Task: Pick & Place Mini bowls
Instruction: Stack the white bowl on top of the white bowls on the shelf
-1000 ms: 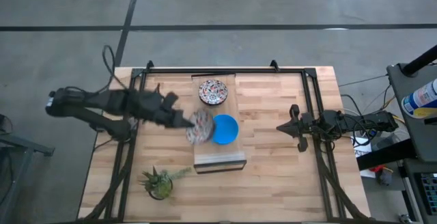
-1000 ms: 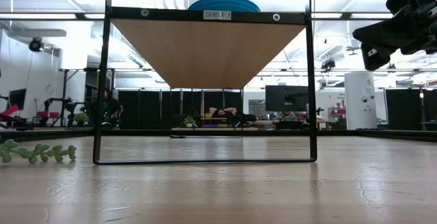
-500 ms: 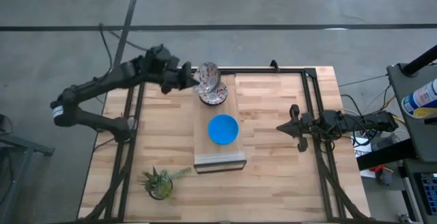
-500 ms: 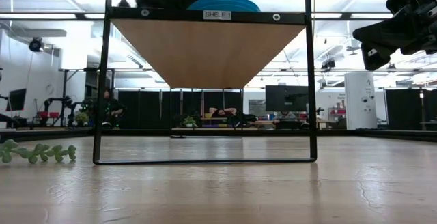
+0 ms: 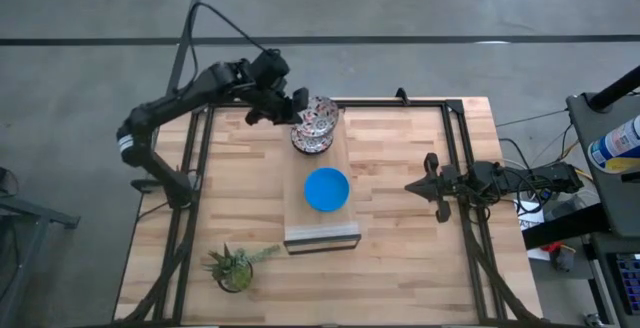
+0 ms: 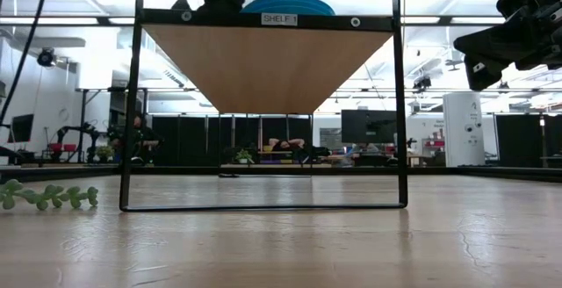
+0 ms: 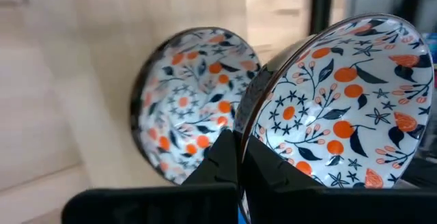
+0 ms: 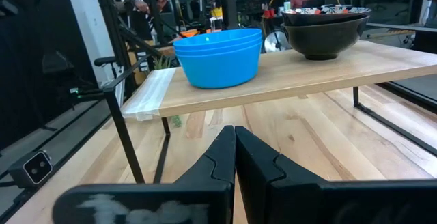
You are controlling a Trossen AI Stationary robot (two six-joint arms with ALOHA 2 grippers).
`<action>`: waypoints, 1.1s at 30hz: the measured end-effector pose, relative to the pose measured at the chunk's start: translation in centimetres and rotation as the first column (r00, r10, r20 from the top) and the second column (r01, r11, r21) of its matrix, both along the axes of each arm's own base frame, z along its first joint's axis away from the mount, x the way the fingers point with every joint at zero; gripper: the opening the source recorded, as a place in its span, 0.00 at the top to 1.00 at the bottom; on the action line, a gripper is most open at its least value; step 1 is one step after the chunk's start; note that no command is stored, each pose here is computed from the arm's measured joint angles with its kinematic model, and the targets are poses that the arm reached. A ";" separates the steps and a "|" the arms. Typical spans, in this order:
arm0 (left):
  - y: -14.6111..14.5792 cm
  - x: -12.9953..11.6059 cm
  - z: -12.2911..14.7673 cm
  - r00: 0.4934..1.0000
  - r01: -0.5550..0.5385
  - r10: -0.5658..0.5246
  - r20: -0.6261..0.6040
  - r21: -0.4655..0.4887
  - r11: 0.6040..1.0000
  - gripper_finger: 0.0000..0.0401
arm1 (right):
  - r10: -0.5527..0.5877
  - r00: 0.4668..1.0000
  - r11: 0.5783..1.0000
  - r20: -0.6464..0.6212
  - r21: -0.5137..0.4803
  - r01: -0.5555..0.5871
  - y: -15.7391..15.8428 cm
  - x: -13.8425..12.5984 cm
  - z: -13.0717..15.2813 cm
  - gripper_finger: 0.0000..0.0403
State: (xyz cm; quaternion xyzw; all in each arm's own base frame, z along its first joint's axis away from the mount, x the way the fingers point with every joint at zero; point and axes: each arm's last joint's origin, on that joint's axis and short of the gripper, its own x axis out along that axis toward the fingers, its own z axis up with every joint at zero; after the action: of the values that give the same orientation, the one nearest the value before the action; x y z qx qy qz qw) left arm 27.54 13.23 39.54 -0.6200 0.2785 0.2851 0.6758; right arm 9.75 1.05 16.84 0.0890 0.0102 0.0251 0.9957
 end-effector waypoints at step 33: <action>0.1 2.1 -3.4 0.957 0.000 -0.001 -0.289 -0.005 1.000 0.97 | 0.000 1.000 1.000 0.000 0.000 0.000 0.0 0.0 0.0 0.98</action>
State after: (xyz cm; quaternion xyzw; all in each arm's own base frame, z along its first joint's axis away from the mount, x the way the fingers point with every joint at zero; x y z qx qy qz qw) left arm 29.63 13.32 36.11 -0.5732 0.3752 0.3718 0.6264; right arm 9.75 1.05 16.83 0.0889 0.0103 0.0252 0.9957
